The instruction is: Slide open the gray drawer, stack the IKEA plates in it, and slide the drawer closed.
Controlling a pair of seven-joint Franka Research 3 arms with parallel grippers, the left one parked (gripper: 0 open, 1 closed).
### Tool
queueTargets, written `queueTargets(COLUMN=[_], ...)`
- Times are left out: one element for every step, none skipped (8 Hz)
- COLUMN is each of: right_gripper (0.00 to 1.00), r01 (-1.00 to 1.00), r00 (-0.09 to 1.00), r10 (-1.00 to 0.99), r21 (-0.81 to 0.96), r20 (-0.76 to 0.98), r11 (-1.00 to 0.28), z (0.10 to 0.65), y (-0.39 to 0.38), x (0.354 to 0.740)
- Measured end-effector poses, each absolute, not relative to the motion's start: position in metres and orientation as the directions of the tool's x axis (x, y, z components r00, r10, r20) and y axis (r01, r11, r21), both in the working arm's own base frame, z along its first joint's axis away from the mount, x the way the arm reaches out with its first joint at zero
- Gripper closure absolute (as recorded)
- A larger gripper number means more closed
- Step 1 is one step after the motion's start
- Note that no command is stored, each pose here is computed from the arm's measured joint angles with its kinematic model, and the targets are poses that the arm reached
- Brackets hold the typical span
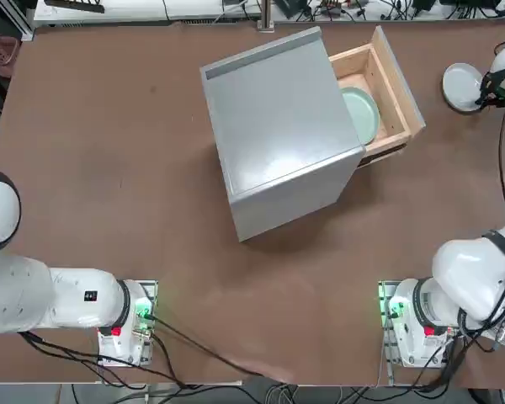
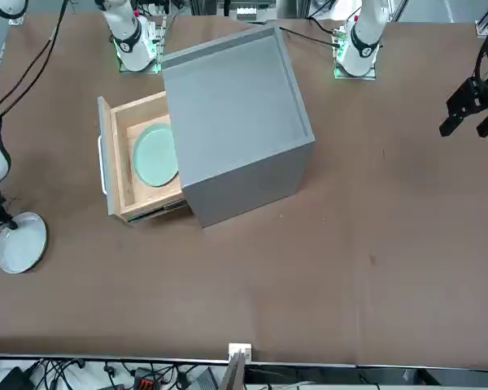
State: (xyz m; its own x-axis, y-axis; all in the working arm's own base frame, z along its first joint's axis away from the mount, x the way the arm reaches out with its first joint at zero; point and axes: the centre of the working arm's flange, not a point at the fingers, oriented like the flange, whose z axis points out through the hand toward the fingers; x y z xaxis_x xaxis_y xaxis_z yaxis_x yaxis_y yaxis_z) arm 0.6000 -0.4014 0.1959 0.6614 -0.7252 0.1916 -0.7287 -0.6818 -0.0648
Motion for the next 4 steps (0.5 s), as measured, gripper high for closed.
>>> queueTargets(right_gripper=[1.00,1.00,1.00,1.00], r01=[-0.722,-0.705,-0.674,-0.634], r00=[0.668,0.684,0.713,0.749], r10=[-0.719,-0.704,-0.681,-0.651], r21=[-0.065,-0.076,-0.104,-0.152], r20=[0.192,0.192,0.168,0.121], r11=[-0.689,-0.705,-0.731,-0.758], z=[0.196,0.198,0.205,0.219], y=[-0.402,-0.403,-0.404,-0.408], x=[0.600,0.600,0.598,0.596])
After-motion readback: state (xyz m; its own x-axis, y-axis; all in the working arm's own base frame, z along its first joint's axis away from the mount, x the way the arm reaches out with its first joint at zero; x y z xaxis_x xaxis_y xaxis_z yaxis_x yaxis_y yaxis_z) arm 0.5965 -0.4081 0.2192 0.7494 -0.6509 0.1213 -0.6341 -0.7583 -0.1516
